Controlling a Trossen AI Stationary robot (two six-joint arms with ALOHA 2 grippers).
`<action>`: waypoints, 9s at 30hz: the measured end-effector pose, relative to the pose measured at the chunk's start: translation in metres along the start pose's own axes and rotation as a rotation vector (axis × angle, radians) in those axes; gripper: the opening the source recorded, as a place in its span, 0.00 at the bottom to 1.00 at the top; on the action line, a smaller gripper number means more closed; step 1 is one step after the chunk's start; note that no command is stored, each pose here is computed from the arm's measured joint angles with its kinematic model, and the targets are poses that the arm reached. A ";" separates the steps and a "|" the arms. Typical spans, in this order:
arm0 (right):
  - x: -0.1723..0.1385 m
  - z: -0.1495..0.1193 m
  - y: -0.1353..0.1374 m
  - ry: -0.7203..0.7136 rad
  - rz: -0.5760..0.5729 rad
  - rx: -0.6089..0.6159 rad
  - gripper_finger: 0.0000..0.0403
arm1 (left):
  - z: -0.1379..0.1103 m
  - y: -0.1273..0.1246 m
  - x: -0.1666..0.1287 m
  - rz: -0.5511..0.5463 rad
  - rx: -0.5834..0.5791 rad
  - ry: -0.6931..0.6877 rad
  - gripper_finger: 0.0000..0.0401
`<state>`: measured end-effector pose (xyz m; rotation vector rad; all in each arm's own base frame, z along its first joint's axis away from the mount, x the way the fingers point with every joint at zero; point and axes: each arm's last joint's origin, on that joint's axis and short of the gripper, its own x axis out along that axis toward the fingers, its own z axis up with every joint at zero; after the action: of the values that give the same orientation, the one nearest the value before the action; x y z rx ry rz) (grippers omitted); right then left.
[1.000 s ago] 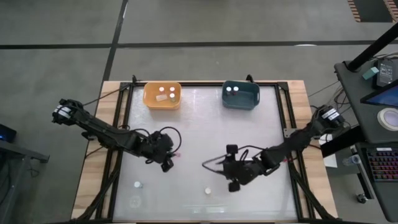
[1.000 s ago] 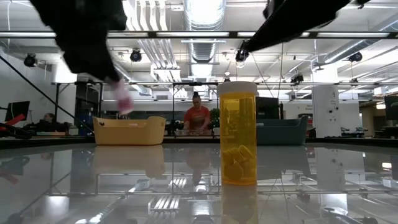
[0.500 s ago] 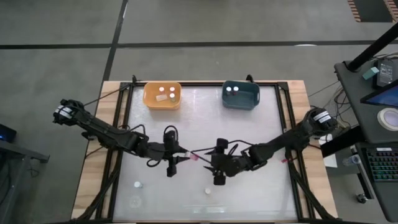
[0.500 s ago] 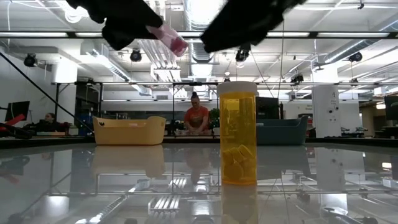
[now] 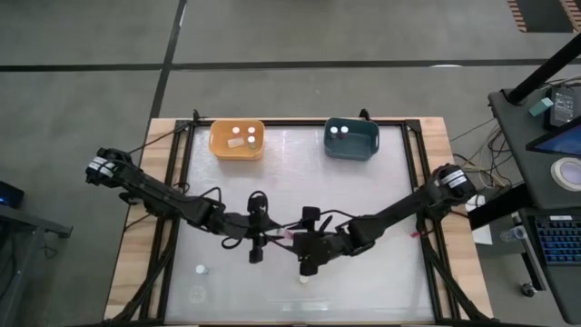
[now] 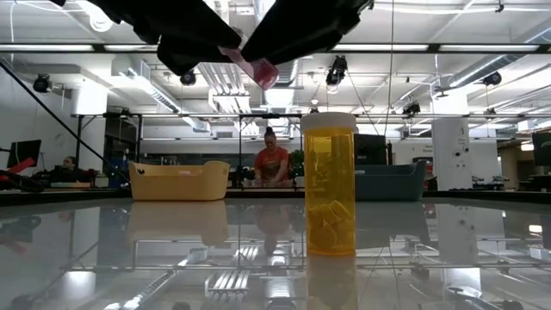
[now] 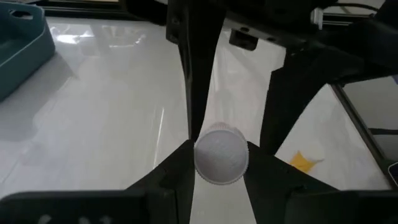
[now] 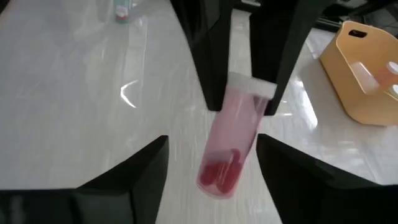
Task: Pick and place medicine bottles into bin by pill shape (circle, oval)
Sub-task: Put the pink capsule bottle into the blue bin, then put the blue capsule bottle into the blue bin
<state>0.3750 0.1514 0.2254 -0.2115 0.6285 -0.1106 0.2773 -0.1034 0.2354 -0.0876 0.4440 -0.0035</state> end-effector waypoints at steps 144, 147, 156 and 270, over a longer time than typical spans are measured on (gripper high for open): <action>-0.100 -0.096 -0.168 0.103 -0.150 0.428 0.33 | 0.023 0.027 -0.082 0.160 0.388 -0.392 0.54; -0.108 -0.104 -0.162 -0.093 -0.023 0.334 0.31 | 0.023 0.027 -0.082 0.144 0.309 -0.402 0.54; -0.134 -0.125 -0.160 -0.487 0.062 0.089 0.26 | 0.024 0.027 -0.082 0.054 -0.121 -0.424 0.54; -0.154 -0.122 -0.163 -0.575 0.002 -0.099 0.18 | -0.061 -0.082 -0.071 0.542 -1.039 1.053 0.23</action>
<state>0.1724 -0.0014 0.2542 -0.3228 0.0610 -0.0136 0.1886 -0.1887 0.2183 -1.0162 1.4791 0.7499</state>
